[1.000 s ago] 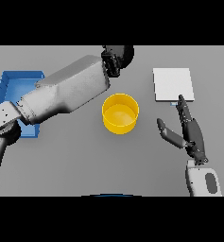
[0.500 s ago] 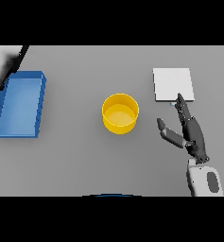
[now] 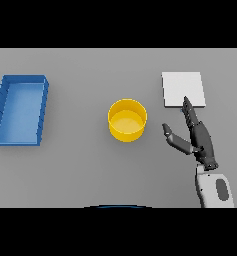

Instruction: Pick up the red beaker and tilt it to pour out 1 green nut into yellow bowl. Pick up the yellow bowl and place it on the metallic measuring scale.

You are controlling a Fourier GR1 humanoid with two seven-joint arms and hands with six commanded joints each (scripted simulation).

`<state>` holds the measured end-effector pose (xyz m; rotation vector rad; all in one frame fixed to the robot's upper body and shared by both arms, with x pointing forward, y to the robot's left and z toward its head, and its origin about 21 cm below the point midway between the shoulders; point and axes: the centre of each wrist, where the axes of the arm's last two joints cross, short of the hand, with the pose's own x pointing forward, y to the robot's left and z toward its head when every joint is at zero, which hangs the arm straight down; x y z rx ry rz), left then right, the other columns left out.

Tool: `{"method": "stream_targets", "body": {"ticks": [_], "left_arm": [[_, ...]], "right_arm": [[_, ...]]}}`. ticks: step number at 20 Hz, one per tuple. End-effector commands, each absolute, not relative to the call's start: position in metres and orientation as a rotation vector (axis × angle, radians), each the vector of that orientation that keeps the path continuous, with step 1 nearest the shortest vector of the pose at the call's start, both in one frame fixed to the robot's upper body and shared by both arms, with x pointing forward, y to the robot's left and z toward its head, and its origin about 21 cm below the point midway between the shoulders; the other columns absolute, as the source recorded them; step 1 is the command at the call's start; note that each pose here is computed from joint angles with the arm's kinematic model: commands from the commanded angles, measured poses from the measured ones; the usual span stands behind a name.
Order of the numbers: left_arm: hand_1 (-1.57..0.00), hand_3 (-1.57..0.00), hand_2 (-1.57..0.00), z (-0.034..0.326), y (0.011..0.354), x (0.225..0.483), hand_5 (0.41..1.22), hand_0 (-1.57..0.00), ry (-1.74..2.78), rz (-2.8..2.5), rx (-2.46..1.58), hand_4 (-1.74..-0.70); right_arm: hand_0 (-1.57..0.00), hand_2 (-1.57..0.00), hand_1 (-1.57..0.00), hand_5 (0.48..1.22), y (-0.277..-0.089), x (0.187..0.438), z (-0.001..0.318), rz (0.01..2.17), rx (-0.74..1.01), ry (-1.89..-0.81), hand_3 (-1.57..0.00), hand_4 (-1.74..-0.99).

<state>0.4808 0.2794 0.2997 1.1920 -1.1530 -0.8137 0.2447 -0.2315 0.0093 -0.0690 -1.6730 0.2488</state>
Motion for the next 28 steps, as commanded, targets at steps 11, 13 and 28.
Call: {"method": "stream_targets", "body": {"ticks": [11, 13, 28], "left_arm": [[-1.57, -1.51, -1.57, 0.167, 0.342, 0.445, 1.221, -1.57, -0.950, -0.389, 0.962, -1.74], [-1.57, -1.48, -1.57, 0.154, 0.344, 0.433, 1.221, -1.57, -0.945, -0.370, 0.970, -1.74], [-1.29, -0.71, -1.16, 0.124, 0.331, 0.374, 0.757, -1.44, -0.986, -0.382, 0.780, -1.05]], "right_arm": [[0.00, 0.00, 0.00, 0.700, -0.236, 0.243, 0.001, 0.281, -0.070, -1.664, 0.00, -1.304], [0.00, 0.00, 0.00, 0.714, -0.237, 0.243, 0.004, 0.298, -0.070, -1.682, 0.00, -1.307], [0.00, 0.00, 0.00, 0.731, -0.236, 0.242, 0.006, 0.306, -0.098, -1.673, 0.00, -1.320]]}}
